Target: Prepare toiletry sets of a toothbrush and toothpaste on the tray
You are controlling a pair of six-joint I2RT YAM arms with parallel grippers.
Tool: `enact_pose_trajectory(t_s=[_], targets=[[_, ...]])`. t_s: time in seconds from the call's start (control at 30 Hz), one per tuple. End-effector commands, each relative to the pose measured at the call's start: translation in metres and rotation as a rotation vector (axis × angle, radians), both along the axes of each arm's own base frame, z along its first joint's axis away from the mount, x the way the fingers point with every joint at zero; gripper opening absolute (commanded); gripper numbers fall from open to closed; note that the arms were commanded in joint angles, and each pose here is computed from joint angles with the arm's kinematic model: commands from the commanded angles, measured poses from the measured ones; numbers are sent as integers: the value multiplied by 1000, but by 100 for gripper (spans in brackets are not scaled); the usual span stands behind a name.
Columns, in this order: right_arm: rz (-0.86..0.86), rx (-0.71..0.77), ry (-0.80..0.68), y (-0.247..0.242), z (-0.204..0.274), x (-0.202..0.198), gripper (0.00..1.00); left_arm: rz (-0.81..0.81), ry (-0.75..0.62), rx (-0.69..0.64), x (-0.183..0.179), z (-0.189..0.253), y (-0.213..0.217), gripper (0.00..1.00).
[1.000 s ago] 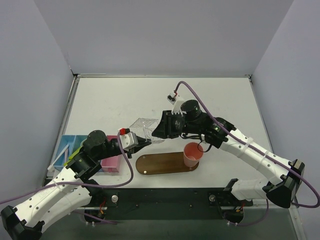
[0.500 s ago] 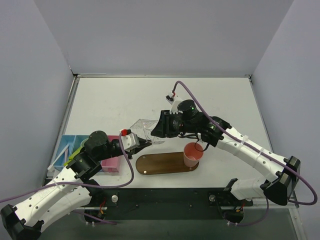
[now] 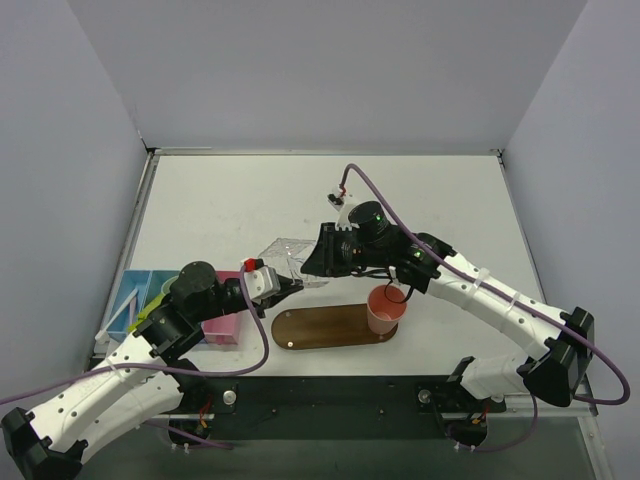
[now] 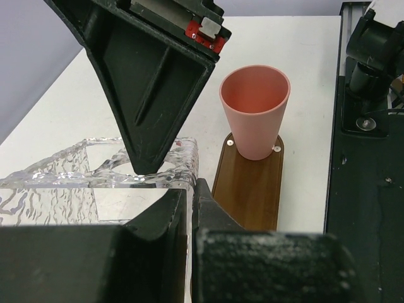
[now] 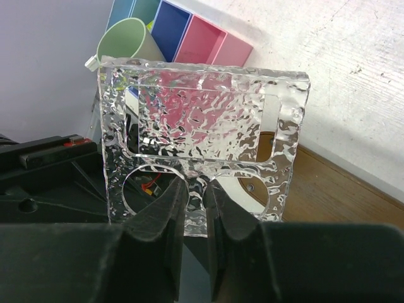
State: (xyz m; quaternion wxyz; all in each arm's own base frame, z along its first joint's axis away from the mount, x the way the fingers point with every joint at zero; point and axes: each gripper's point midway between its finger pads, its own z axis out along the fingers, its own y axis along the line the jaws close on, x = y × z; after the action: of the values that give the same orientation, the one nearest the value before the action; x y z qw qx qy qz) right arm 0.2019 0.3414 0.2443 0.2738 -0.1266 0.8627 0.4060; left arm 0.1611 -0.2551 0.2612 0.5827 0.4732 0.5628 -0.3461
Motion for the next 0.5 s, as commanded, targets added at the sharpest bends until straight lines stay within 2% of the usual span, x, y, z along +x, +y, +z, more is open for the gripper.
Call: enact_pose_trajectory(t_s=[0.0,0.03,0.07,0.2,0.23,0.3,0.33,0.47], targets=[[-15,36,-12,8,4,6,7,-30,-49,-28,-3,14,-5,0],[-17,34,-9,8,1,6,2,-30,-46,-27,-3,14,-5,0],[-23,31,-13,8,1,7,0,-30,-44,-25,-3,13,-5,0],[-57,15,-31,2,-2,11,0,-19,-37,-27,-2,15,-4,0],[-68,14,-40,-2,-1,12,0,-16,-35,-29,-2,15,-4,10],[-101,3,-67,-8,0,16,0,-3,-8,-8,-1,9,-3,21],[-111,9,-83,-11,4,17,0,3,-2,-5,1,9,-3,34],[-156,-18,-127,-22,5,23,0,31,17,-23,3,14,-1,57]])
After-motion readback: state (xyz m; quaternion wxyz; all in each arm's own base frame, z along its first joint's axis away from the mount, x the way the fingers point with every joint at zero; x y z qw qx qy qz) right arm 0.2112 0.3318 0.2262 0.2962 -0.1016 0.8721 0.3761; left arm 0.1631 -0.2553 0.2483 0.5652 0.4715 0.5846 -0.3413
